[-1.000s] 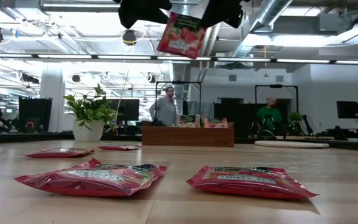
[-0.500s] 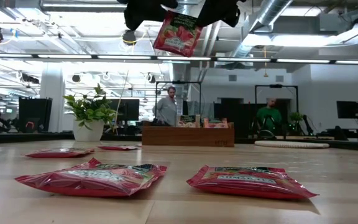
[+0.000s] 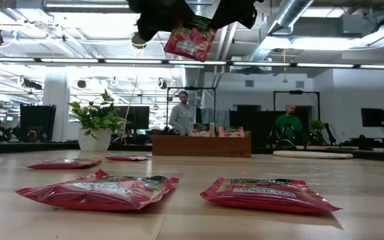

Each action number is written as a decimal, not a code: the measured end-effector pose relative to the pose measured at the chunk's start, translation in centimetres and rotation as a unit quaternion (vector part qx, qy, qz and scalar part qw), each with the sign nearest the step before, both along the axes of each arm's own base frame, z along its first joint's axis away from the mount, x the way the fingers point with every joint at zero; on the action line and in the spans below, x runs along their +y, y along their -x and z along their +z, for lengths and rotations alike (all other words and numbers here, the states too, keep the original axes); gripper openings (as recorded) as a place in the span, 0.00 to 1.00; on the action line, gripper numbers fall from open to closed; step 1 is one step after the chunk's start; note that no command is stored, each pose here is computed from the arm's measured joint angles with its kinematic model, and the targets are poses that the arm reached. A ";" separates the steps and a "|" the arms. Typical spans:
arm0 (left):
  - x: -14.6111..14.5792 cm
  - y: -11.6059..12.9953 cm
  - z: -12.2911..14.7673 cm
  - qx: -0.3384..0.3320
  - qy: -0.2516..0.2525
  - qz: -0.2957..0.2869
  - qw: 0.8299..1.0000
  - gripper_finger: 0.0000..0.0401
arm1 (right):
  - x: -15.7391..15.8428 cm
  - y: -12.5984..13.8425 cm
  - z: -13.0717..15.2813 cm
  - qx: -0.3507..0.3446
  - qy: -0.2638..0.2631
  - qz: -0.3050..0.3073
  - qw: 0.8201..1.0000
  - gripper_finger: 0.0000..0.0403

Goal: Pick & Place Tea
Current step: Put the red tea bag into the left section of the wooden organizer

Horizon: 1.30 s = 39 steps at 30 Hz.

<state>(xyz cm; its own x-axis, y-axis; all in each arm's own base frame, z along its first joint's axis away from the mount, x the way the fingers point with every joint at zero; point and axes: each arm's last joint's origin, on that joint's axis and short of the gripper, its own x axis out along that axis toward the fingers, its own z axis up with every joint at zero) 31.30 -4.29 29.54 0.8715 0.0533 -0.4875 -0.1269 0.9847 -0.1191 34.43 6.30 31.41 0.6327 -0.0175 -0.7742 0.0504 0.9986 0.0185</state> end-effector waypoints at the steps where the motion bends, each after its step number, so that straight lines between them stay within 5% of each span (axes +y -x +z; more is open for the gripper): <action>1: 0.1 0.0 -0.1 0.004 0.000 0.001 1.000 0.42 | 0.0 0.0 0.0 0.000 0.000 0.000 1.000 0.00; 7: 0.4 -0.1 0.0 -0.001 0.007 0.005 1.000 0.32 | 0.0 0.0 0.0 0.000 0.000 0.000 1.000 0.00; 17: 0.5 -0.1 0.1 -0.003 0.009 0.005 1.000 0.02 | -0.2 0.0 0.0 0.000 0.000 -0.003 1.000 0.00; 30: 1.0 0.0 -0.2 0.011 -0.006 0.035 0.999 0.00 | -0.2 0.4 0.0 0.016 0.011 0.014 1.000 0.05; 39: 5.5 0.3 -0.7 0.049 -0.047 0.090 0.994 0.00 | -0.7 2.6 -0.7 0.116 0.054 -0.037 0.991 0.18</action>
<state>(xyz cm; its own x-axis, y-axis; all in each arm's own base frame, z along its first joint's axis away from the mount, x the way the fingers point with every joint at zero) 31.04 1.20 28.86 0.7918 0.2533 -0.5559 -0.3089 0.9511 -0.0066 31.82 5.58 30.74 0.4323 -0.1486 -0.8894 0.1147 0.9874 -0.1092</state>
